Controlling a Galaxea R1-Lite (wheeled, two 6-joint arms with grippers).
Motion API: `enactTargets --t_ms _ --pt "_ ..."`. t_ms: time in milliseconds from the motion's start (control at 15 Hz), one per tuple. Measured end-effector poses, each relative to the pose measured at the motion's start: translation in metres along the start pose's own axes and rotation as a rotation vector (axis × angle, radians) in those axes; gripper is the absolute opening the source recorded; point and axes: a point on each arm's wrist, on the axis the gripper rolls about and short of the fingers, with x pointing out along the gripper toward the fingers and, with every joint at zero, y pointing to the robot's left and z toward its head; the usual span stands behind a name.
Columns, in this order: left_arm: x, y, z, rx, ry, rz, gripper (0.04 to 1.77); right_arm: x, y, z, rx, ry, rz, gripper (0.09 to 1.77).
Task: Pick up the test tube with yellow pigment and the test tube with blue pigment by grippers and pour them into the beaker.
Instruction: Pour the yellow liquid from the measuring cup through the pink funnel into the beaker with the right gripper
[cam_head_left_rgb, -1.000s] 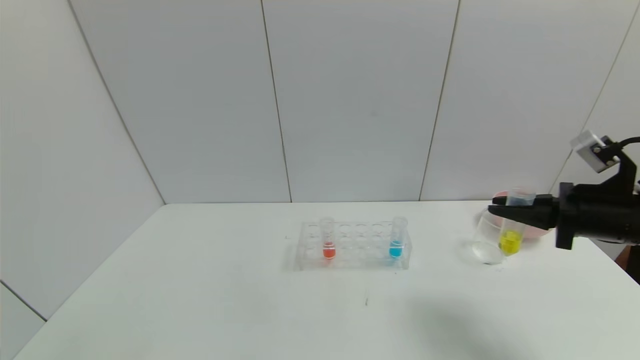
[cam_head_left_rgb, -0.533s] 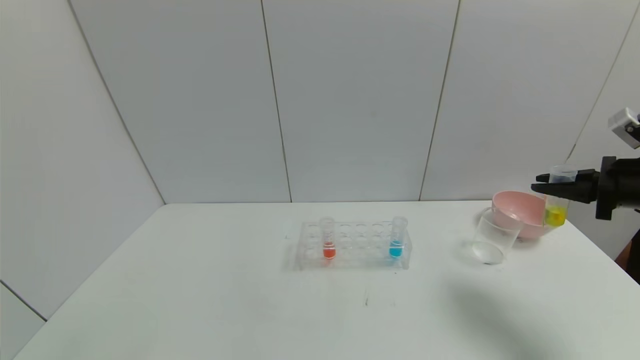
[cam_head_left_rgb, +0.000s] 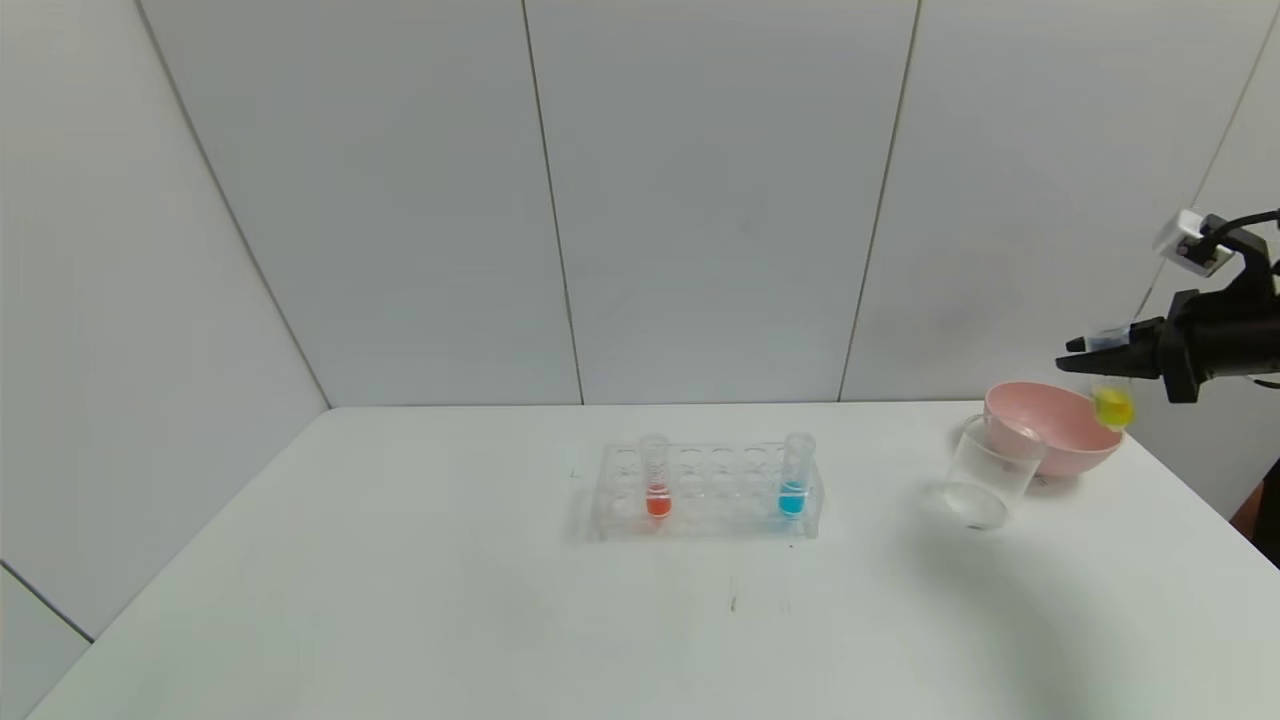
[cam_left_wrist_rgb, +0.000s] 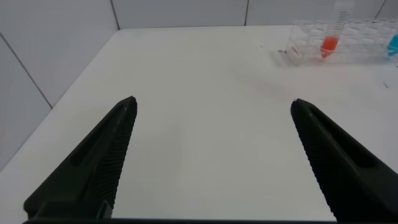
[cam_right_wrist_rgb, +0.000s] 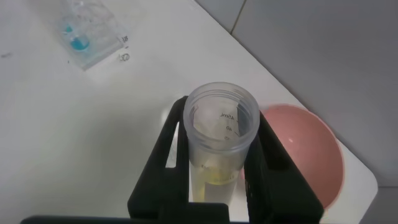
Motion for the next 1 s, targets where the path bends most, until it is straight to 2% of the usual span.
enactTargets --t_ms 67,200,267,533,733,1000 --pt "0.0 0.0 0.0 0.0 0.0 0.0 1.76 0.005 -0.005 0.0 -0.019 0.024 -0.009 0.56" --pt "0.0 0.0 0.0 0.0 0.0 0.0 1.76 0.014 -0.008 -0.002 -0.067 0.125 -0.038 0.56" --pt "0.0 0.0 0.0 0.0 0.0 0.0 1.76 0.017 -0.008 -0.002 -0.097 0.161 -0.031 0.56" --pt "0.0 0.0 0.0 0.0 0.0 0.0 1.76 0.022 -0.01 0.006 -0.147 0.221 -0.016 0.56" --pt "0.0 0.0 0.0 0.0 0.0 0.0 1.76 0.022 -0.011 0.008 -0.232 0.311 -0.021 0.56" --pt "0.0 0.0 0.0 0.0 0.0 0.0 1.76 0.027 -0.012 0.005 -0.291 0.339 -0.004 0.56"
